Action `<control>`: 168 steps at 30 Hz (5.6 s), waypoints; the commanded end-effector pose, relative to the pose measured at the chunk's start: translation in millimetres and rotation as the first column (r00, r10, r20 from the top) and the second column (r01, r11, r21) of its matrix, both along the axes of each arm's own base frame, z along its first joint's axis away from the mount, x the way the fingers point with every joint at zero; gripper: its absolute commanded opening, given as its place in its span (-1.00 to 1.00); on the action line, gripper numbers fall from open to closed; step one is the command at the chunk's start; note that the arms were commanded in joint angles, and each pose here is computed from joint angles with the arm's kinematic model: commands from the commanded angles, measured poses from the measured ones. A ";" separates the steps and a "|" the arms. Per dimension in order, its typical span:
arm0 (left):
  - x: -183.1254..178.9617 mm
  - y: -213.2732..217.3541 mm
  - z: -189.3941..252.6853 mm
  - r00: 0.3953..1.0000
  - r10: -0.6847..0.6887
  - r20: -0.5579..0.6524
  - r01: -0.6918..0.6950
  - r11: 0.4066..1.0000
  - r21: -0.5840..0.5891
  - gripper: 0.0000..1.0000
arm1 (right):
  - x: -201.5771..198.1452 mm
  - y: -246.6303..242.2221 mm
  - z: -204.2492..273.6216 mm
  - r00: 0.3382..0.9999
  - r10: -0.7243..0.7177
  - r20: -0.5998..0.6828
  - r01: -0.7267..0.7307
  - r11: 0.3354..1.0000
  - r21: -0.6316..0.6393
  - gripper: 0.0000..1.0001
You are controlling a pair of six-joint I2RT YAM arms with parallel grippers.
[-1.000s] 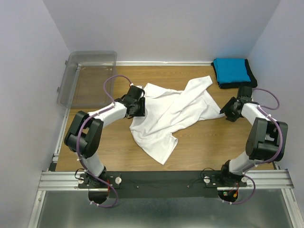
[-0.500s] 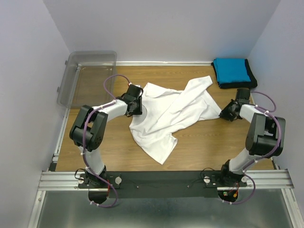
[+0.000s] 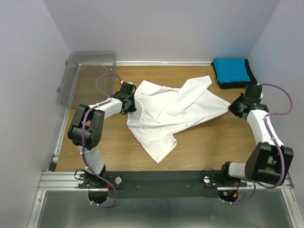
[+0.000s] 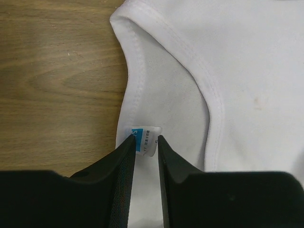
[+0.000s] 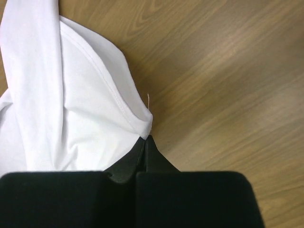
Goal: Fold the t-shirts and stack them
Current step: Flatten the tshirt out
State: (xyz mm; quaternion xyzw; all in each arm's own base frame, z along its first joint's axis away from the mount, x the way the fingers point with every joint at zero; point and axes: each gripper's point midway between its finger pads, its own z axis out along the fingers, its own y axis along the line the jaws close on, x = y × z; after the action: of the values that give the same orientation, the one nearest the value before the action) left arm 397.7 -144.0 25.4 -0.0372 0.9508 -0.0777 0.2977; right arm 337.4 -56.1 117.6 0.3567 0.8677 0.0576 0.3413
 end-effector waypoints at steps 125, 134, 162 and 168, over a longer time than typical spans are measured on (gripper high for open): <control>-87.0 19.9 137.9 0.967 0.152 0.204 -0.151 0.988 -0.020 0.32 | -52.3 312.6 -6.8 0.559 0.823 -0.096 -0.820 0.533 -0.206 0.10; -78.5 0.6 94.9 0.992 0.036 0.122 -0.042 0.998 0.047 0.32 | 54.1 174.2 -33.1 0.865 0.486 -0.123 -0.501 0.845 -0.190 0.07; -31.2 -11.8 74.7 0.987 0.059 0.150 -0.063 0.998 0.021 0.32 | 38.2 56.7 -73.6 0.951 0.203 -0.232 -0.249 0.950 -0.187 0.06; 46.0 -26.8 96.1 0.973 0.103 0.205 -0.114 0.993 0.043 0.30 | 114.5 73.8 -33.0 0.956 0.279 -0.087 -0.290 0.942 -0.171 0.07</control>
State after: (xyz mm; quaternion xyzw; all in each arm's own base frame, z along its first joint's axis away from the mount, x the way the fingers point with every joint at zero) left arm 402.2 -172.7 110.0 -0.0503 0.9228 -0.0599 0.3773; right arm 411.4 5.7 64.0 0.2194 0.9278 -0.0160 0.3012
